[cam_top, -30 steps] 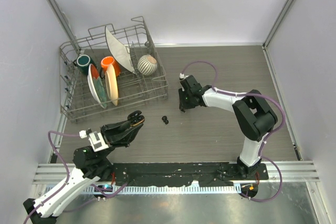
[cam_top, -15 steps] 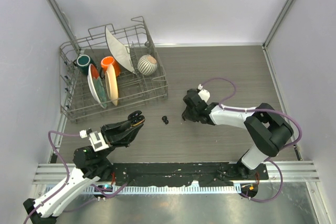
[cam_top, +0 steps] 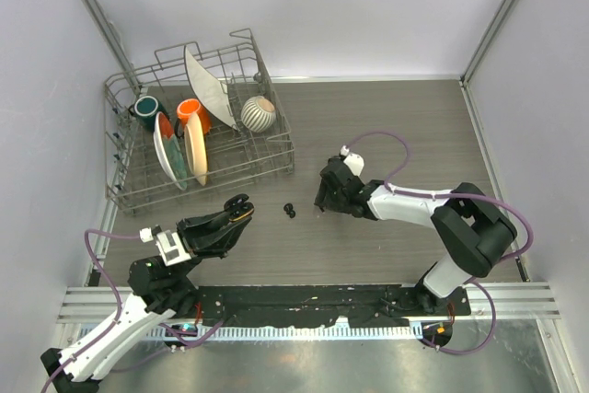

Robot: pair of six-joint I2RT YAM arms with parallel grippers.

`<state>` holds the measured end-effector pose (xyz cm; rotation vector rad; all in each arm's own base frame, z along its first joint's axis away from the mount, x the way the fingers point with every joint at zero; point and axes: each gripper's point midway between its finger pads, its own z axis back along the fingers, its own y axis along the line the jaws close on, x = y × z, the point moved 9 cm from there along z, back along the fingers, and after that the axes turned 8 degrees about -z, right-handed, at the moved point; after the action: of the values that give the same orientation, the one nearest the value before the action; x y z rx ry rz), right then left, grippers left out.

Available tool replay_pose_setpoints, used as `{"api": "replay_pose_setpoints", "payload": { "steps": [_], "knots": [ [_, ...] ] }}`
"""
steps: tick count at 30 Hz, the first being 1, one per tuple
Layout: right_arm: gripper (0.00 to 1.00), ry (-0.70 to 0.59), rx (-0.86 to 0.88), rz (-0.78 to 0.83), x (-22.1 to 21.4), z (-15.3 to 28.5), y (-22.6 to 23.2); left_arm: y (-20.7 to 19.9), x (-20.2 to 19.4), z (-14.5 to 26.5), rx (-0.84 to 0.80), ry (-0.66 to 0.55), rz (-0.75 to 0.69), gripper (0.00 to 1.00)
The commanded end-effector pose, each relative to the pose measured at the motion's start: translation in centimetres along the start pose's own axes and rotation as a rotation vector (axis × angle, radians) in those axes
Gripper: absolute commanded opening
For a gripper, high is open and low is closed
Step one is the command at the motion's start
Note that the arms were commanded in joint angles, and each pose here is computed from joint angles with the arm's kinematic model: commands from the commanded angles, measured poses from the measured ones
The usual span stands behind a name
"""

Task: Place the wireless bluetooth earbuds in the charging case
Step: Pick up the earbud from the center of the board.

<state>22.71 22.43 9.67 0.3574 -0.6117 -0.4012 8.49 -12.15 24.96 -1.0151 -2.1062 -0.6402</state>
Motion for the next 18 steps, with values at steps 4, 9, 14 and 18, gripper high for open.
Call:
{"api": "replay_pose_setpoints", "payload": {
  "steps": [4, 9, 14, 18],
  "knots": [
    [0.58, 0.013, 0.059, 0.342, 1.1, 1.3, 0.2, -0.3, -1.2, 0.9, 0.0, -0.007, 0.012, 0.0],
    [0.53, 0.057, 0.063, 0.413, 1.3, 1.2, 0.8, -0.3, -1.1, 0.9, 0.0, -0.007, 0.013, 0.0],
    [0.52, 0.074, 0.09, 0.421, 1.3, 1.0, 1.4, -0.2, -1.0, 0.8, 0.0, -0.002, 0.013, 0.0],
    [0.49, 0.091, 0.088, 0.404, 1.2, 0.8, 1.7, -0.2, -1.0, 0.8, 0.0, 0.004, 0.014, 0.0]
  ]
}}
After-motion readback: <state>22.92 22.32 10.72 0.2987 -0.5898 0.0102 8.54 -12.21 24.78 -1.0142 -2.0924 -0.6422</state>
